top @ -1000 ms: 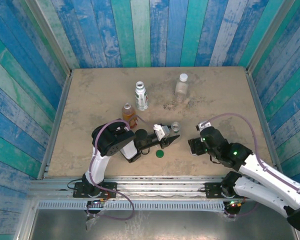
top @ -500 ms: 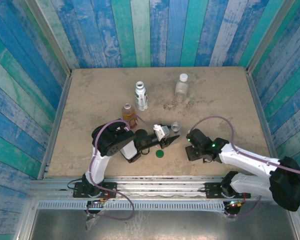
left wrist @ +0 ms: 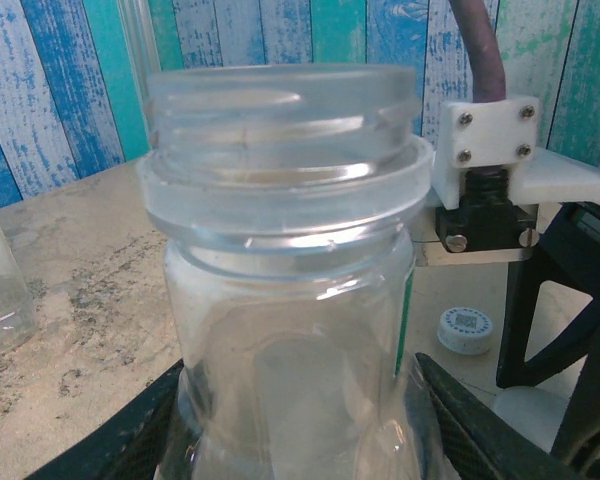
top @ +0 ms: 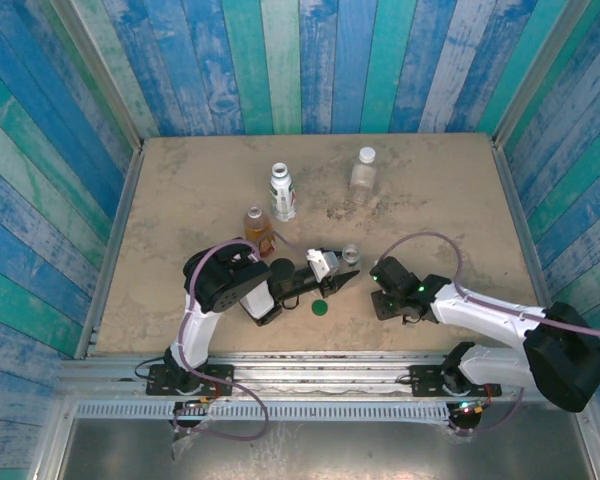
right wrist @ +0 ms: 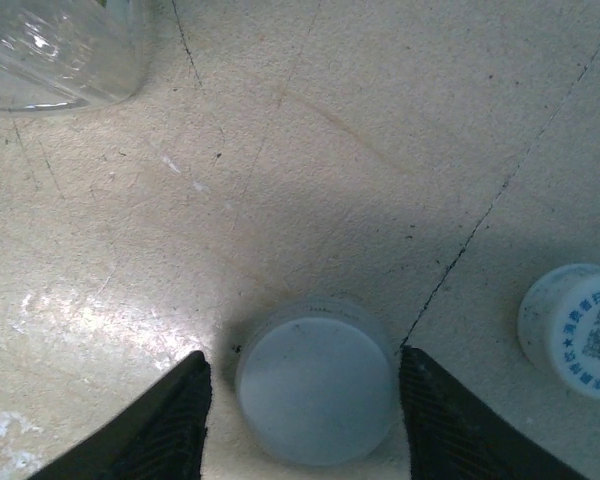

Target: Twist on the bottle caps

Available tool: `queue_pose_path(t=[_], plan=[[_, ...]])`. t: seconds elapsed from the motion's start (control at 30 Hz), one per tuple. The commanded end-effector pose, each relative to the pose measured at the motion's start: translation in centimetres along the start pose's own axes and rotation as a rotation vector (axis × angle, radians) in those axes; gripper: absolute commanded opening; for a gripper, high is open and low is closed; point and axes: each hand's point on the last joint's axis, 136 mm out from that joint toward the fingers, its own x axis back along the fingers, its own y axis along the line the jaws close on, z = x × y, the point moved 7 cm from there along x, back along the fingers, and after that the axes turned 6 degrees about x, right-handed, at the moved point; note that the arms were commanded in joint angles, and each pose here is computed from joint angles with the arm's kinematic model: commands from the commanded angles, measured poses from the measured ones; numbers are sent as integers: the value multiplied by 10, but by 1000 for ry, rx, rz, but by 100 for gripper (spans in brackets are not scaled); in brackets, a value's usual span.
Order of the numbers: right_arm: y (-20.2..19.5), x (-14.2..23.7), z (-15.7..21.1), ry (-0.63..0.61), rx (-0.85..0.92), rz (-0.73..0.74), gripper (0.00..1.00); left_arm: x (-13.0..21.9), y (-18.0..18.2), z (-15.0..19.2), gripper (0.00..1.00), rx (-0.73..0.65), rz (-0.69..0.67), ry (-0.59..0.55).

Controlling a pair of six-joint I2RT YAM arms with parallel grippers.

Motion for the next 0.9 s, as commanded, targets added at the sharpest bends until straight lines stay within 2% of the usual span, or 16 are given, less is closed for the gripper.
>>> queue_pose_path(t=[0.0, 0.23, 0.33, 0.4, 0.67, 0.87], plan=[[-2, -3, 4, 20, -12, 5, 47, 6, -5, 12, 52, 7, 18, 46], [-2, -3, 3, 23, -14, 7, 42, 6, -5, 11, 53, 5, 18, 46], [-3, 2, 1, 13, -15, 3, 37, 7, -5, 11, 53, 2, 14, 45], [-2, 9, -3, -2, -10, -4, 37, 7, -5, 10, 53, 0, 13, 43], [2, 55, -33, -86, 29, -42, 39, 7, -5, 11, 53, 2, 16, 49], [12, 100, -66, -198, 62, -122, 39, 7, -5, 12, 53, -1, 19, 52]])
